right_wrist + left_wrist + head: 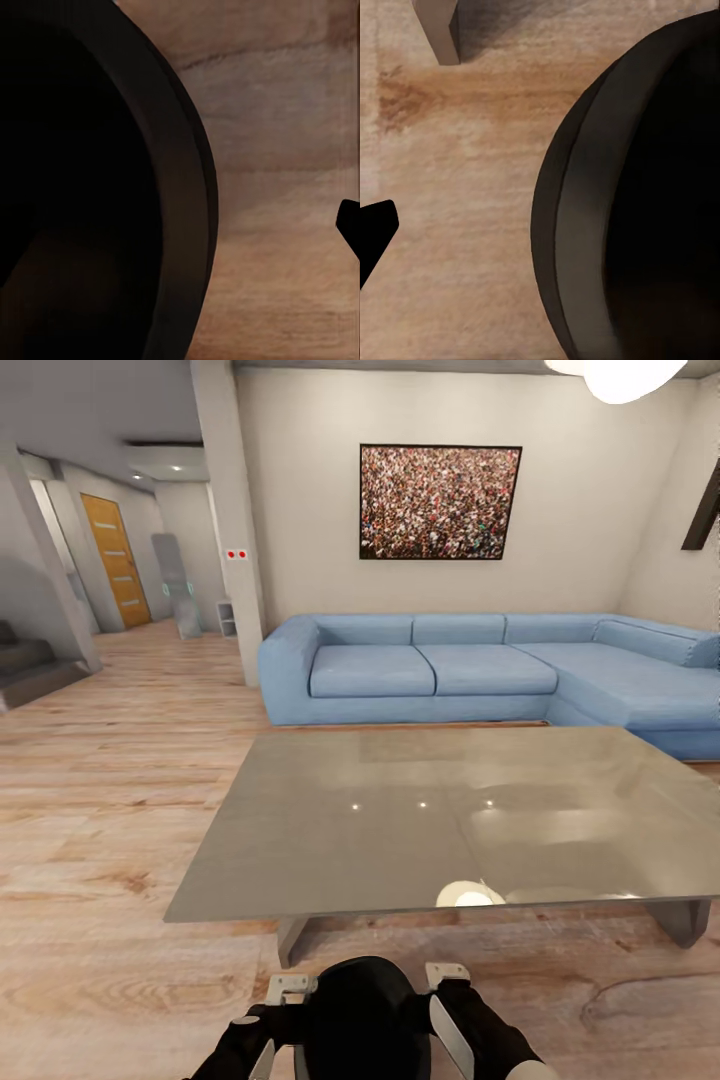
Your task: Place each of the two pumpkins and all three candles from the living room inside a cabinet in the living room (use any cabinet), then make sure every cabinet is closed, and position the cauldron so it is next to a table in the living room.
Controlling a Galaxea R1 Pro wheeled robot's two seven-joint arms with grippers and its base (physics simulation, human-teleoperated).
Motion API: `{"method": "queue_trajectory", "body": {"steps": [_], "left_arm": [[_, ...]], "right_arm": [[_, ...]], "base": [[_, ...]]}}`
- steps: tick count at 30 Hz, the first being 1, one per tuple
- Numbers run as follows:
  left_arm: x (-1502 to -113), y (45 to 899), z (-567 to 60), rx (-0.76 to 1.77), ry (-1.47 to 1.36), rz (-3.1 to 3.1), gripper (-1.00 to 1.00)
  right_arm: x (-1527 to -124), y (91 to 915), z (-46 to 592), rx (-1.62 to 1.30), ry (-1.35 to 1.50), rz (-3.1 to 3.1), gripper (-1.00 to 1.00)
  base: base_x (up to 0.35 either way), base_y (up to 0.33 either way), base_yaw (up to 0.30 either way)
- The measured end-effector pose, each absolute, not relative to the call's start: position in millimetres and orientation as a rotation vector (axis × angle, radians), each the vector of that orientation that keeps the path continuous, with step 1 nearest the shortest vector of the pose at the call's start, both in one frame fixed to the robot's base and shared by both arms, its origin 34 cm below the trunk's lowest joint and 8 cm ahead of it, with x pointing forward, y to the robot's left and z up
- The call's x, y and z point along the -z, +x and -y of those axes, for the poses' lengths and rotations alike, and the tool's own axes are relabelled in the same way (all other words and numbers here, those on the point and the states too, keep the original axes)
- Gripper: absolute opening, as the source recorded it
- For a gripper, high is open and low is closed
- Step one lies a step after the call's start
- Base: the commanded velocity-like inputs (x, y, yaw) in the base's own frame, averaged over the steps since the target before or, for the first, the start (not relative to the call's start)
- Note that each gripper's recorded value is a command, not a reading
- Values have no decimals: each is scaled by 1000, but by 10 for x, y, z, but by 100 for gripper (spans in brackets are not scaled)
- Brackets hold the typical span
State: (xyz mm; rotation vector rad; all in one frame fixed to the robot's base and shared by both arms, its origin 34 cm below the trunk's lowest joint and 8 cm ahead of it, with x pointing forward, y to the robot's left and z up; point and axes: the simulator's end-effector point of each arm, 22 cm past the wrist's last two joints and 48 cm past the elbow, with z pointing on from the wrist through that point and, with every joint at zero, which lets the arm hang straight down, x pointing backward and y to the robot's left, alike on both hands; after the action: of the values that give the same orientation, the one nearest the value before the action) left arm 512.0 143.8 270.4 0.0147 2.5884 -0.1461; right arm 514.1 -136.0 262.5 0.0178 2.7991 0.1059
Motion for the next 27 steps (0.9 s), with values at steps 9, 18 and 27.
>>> {"method": "queue_trajectory", "body": {"steps": [9,18,27], "left_arm": [[-2865,5107,-1396,172,-6,-2624,100],[-2906,5107,-1380,210,-62,-2630,100],[-2907,5113,-1398,207,-64,-2627,100]], "right_arm": [[-2820,5205,1364,-107,20,-2791,100],[-2866,5218,1359,-109,22,-2790,100],[-2861,5212,1360,-108,22,-2791,100]], "base": [[-17,0,0],[-127,0,0],[-3,0,0]]}}
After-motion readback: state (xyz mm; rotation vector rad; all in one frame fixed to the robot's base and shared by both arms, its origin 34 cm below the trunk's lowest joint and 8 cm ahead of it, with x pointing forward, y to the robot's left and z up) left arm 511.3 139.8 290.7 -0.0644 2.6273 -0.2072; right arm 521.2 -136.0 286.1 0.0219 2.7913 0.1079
